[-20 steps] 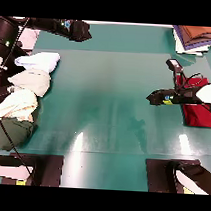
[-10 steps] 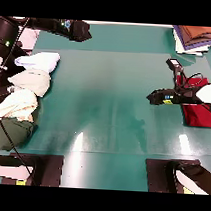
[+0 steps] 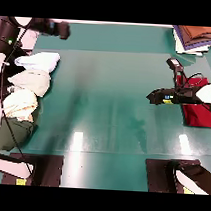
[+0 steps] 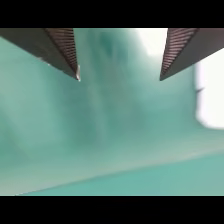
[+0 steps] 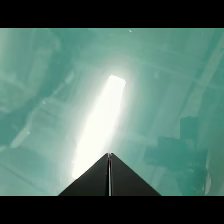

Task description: Fold the shirts.

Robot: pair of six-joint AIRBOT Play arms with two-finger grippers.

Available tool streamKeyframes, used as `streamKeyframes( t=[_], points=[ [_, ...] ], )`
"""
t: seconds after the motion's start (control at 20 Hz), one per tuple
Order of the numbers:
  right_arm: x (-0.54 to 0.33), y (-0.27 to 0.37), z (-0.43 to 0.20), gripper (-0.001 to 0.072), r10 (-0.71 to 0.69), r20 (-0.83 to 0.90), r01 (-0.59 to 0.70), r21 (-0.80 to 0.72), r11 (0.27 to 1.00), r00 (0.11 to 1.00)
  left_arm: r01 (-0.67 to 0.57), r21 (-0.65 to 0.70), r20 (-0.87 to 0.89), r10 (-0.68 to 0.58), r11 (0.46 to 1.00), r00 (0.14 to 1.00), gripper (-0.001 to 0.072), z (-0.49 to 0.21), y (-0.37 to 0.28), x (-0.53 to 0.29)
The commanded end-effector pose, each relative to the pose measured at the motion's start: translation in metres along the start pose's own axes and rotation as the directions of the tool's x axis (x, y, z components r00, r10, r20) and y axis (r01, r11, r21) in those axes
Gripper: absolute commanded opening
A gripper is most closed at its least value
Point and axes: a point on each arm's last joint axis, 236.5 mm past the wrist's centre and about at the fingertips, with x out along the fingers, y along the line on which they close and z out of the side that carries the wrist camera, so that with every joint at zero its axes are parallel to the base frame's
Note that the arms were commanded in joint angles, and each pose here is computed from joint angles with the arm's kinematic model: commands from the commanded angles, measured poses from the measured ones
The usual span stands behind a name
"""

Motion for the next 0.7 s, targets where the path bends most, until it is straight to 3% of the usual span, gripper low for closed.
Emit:
streamKeyframes(
  t=[0.0, 0.3, 0.5, 0.55, 0.6, 0.65],
  points=[
    [0.0, 0.0, 0.002, 0.0016, 0.0, 0.006, 0.0, 0.0, 1.0, 1.0, -0.199, -0.076, -0.17, 0.184, 0.977, 0.968, 0.0587, -0.06, 0.099, 0.052],
    [0.0, 0.002, 0.002, 0.0016, 0.006, 0.007, -0.006, 0.004, 1.0, 1.0, -0.285, -0.127, -0.384, 0.217, 0.95, 0.898, 0.0587, -0.165, 0.169, 0.133],
    [0.0, 0.002, 0.002, 0.0016, 0.006, 0.008, -0.006, 0.004, 1.0, 1.0, -0.296, -0.155, -0.364, 0.224, 0.942, 0.904, 0.0584, -0.172, 0.178, 0.153],
    [0.0, 0.002, 0.002, 0.0016, 0.006, 0.008, -0.006, 0.004, 1.0, 1.0, -0.3, -0.166, -0.355, 0.227, 0.94, 0.907, 0.0427, -0.167, 0.179, 0.151],
    [0.0, 0.002, 0.002, 0.0016, 0.006, 0.008, -0.006, 0.003, 1.0, 1.0, -0.302, -0.172, -0.348, 0.229, 0.938, 0.909, 0.0119, -0.159, 0.18, 0.147],
    [-0.001, 0.002, 0.004, 0.0015, 0.006, 0.012, -0.006, 0.002, 1.0, 1.0, -0.304, -0.174, -0.34, 0.233, 0.937, 0.911, 0.0033, -0.149, 0.18, 0.142]
  ],
)
